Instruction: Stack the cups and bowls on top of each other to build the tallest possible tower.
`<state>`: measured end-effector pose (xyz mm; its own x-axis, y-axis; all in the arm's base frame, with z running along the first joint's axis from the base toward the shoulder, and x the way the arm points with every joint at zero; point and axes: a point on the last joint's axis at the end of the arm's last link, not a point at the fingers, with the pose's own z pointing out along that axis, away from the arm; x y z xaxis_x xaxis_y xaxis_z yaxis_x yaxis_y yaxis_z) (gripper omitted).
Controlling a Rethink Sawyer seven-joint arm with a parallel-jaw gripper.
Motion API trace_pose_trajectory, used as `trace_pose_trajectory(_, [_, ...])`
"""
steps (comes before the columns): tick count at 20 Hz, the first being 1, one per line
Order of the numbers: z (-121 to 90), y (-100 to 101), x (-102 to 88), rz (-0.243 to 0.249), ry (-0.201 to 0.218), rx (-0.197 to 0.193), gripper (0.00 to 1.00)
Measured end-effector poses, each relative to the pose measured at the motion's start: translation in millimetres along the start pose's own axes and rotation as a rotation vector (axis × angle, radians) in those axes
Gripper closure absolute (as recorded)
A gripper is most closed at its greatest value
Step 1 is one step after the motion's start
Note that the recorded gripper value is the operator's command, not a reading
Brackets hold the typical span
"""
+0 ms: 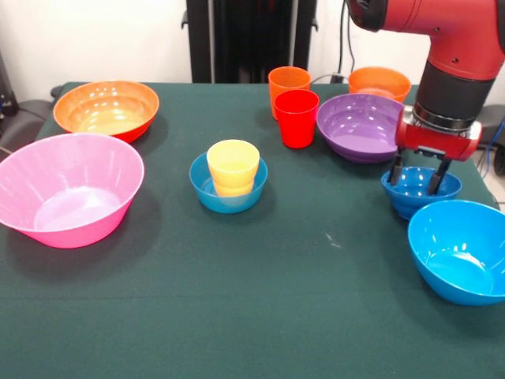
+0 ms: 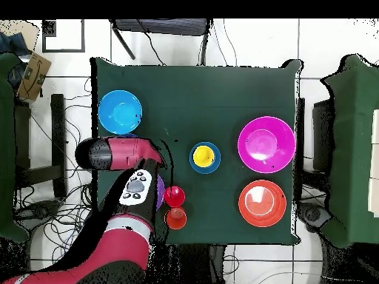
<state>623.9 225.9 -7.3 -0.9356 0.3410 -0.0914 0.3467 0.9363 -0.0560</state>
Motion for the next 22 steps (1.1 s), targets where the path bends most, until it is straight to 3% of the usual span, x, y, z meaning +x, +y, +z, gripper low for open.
trace_pose_trajectory(13, [-7, -15, -21.4, 0.022, -0.001, 0.022, 0.00])
trace_pose_trajectory(22, [-7, -37, -41.4, 0.059, -0.011, 0.031, 0.00])
